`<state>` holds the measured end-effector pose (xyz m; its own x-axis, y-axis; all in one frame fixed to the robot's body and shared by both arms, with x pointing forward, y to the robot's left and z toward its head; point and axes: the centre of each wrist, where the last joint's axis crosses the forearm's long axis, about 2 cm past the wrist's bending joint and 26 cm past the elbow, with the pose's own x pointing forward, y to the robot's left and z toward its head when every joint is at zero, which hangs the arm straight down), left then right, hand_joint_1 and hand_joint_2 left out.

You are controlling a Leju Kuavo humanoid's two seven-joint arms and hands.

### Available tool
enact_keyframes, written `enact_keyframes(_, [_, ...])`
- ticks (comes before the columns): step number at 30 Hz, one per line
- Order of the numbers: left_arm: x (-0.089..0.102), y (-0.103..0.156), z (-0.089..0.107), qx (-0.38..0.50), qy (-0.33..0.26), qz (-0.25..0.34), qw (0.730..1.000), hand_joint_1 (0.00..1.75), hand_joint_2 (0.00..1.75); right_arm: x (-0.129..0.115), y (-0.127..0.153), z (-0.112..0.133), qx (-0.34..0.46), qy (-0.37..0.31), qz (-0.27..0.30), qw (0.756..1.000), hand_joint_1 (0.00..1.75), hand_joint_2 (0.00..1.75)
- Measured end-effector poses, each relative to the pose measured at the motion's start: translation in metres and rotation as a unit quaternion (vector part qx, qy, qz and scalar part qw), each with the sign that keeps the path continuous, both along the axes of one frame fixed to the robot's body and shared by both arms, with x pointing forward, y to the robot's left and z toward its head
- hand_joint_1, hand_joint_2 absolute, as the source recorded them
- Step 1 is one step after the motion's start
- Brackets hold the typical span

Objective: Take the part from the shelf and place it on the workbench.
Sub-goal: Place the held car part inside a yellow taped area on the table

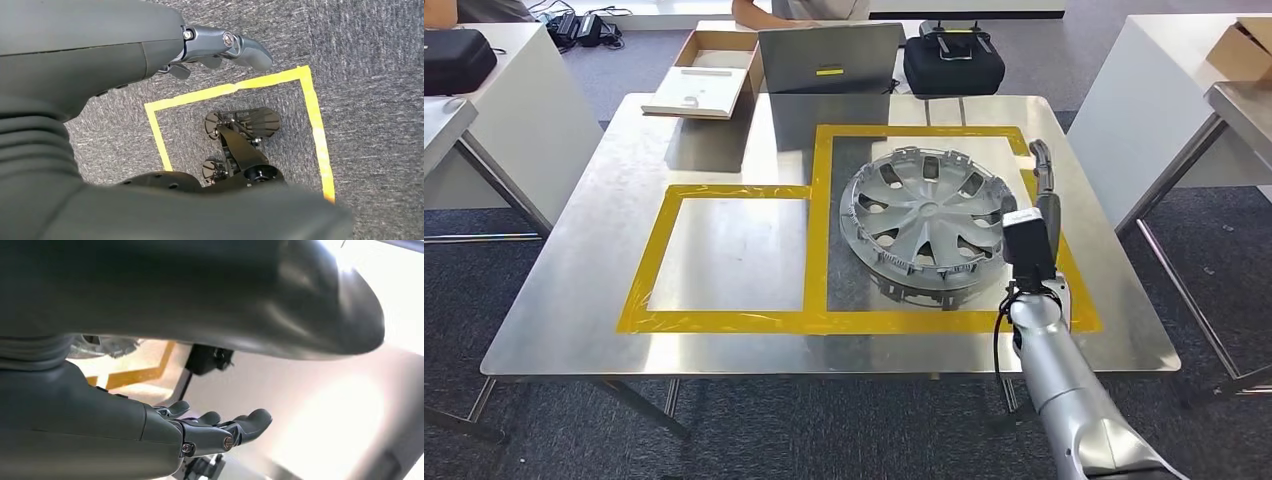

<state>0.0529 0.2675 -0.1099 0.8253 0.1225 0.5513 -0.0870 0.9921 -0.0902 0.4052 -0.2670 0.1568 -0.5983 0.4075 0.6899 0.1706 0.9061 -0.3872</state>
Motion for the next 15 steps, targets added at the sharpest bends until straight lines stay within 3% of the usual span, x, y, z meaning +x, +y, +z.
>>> enact_keyframes(5, [-0.006, 0.004, -0.001, 0.01, 0.008, 0.001, 1.0, 0.0, 0.0, -0.057, -0.009, 0.033, 0.099, -0.124, 0.02, 0.987, 0.0, 0.0])
enact_keyframes(9, [-0.006, 0.005, -0.001, 0.014, 0.01, 0.002, 1.0, 0.0, 0.0, -0.096, -0.011, 0.059, 0.092, -0.194, 0.047, 0.975, 0.0, 0.0])
enact_keyframes(15, [-0.006, 0.006, -0.001, 0.016, 0.012, 0.005, 1.0, 0.0, 0.0, -0.133, -0.011, 0.067, 0.082, -0.219, 0.072, 0.97, 0.0, 0.0])
